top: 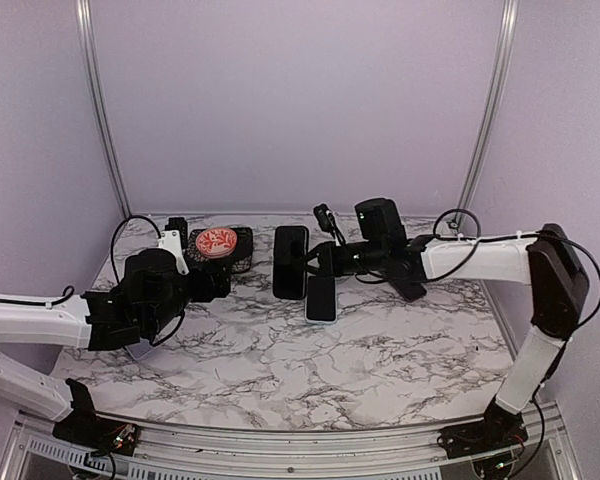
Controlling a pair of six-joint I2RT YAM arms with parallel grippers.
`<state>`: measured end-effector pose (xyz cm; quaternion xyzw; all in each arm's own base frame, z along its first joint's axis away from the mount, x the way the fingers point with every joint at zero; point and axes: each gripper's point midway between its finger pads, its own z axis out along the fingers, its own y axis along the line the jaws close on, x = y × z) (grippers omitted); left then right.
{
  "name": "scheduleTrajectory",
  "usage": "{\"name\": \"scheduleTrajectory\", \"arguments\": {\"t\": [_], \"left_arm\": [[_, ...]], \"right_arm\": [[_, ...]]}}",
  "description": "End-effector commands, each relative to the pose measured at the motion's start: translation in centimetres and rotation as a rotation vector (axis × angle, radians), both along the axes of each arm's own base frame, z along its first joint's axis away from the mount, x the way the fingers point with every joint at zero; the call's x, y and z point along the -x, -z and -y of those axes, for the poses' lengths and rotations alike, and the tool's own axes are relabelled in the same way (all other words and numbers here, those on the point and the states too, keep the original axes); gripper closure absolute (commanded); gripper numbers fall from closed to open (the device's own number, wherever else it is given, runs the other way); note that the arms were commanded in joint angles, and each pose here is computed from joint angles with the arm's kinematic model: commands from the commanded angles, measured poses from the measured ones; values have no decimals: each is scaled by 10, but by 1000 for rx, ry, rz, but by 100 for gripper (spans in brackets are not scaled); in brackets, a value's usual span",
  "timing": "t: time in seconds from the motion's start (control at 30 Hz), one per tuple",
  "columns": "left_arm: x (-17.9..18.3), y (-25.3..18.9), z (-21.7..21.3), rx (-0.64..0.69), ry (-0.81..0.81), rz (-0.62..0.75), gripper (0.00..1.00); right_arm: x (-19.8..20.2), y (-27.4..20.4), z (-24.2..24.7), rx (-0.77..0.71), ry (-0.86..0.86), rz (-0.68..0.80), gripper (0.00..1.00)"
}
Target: Put the phone into the phone case
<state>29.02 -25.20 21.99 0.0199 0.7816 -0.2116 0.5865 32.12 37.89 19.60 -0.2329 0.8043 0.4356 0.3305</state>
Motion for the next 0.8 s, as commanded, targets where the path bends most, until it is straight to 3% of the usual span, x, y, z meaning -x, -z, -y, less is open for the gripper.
{"name": "scheduleTrajectory", "arguments": {"t": [0.0, 0.17, 0.47, 0.63, 0.77], "left_arm": [[-7, 10, -46, -72, -192, -35, 1], [-14, 2, -57, -83, -215, -20, 1], [-27, 19, -60, -56, -213, -79, 1], [-32, 30, -48, -17, -129, -132, 1], [-20, 5, 3, 91, 206, -93, 1]], "right_arm": [[-33, 18, -33, -98, -33, -251, 100], [-52, 53, -61, -120, -72, -381, 100], [-66, 120, -55, -51, -38, -541, 100], [-52, 73, -68, -126, -201, -372, 100], [-18, -1, -70, -176, -399, -90, 100]]}}
